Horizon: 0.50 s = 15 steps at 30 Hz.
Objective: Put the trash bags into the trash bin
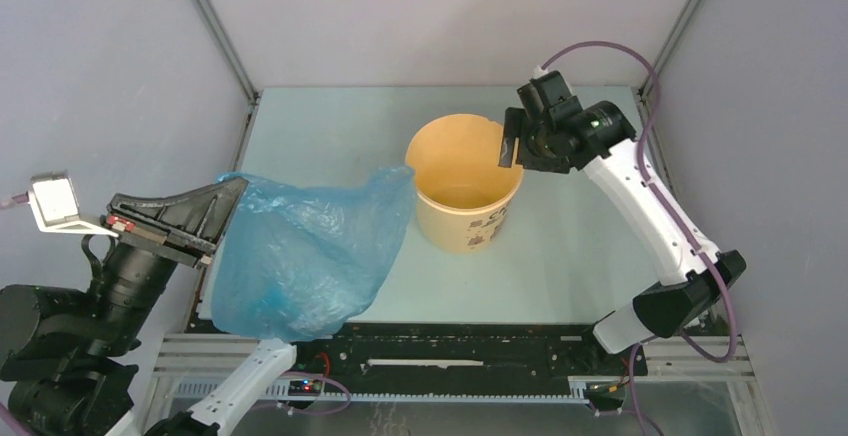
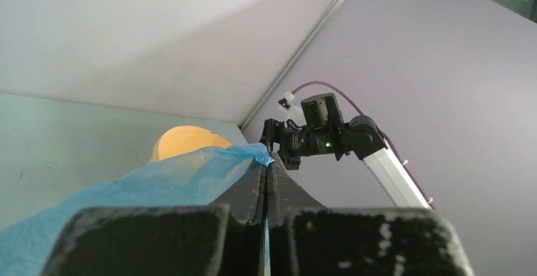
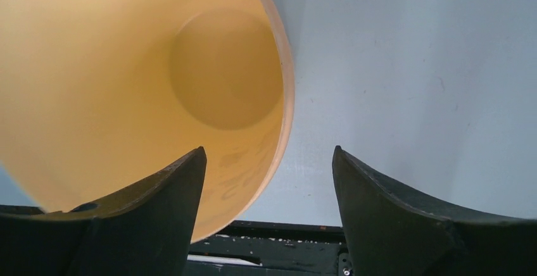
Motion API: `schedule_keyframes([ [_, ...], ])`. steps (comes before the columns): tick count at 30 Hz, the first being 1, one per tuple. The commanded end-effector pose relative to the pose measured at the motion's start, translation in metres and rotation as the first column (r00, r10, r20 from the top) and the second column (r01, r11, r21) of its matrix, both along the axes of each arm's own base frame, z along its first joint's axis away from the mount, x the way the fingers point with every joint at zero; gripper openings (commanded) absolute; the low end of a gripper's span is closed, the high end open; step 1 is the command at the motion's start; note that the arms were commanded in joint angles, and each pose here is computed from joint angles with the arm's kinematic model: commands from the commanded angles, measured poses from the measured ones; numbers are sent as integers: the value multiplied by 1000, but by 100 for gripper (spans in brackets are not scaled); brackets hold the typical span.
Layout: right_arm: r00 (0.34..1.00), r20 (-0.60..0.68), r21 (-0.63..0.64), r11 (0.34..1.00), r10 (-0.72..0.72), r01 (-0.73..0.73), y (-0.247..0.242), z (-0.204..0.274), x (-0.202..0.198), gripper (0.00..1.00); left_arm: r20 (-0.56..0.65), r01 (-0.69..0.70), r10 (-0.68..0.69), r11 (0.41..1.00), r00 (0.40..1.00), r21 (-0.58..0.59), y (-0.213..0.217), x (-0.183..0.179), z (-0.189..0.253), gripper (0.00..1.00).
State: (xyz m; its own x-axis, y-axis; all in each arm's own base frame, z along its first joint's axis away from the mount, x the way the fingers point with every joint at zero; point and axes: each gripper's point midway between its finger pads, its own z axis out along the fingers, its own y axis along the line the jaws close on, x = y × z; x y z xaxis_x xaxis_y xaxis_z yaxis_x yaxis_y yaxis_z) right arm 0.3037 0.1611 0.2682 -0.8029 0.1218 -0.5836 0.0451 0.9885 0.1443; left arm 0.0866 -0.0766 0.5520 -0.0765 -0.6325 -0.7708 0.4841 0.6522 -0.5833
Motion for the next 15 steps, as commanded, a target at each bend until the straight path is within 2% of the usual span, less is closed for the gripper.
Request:
schedule_keyframes([
  [1, 996, 87, 7, 1000, -21, 21, -20, 54, -23, 82, 49, 62, -61, 998, 997, -15, -9, -6, 12, 0],
  [4, 989, 145, 65, 998, -19, 9, -15, 85, -31, 84, 66, 82, -81, 997, 995, -13, -11, -12, 14, 0],
  [7, 983, 180, 211, 975, 36, -74, 20, 111, -39, 84, 78, 105, -104, 994, 992, -7, -13, -19, 14, 0],
  [9, 979, 175, 341, 927, 100, -156, 57, 123, -47, 84, 79, 113, -112, 994, 991, -6, -13, -22, 11, 0],
  [12, 980, 154, 494, 849, 127, -187, 101, 134, -51, 84, 78, 118, -116, 993, 990, -14, -12, -27, 7, 0],
  [15, 989, 86, 581, 800, 124, -151, 134, 126, -51, 84, 78, 126, -124, 992, 989, -16, -13, -30, 5, 0],
])
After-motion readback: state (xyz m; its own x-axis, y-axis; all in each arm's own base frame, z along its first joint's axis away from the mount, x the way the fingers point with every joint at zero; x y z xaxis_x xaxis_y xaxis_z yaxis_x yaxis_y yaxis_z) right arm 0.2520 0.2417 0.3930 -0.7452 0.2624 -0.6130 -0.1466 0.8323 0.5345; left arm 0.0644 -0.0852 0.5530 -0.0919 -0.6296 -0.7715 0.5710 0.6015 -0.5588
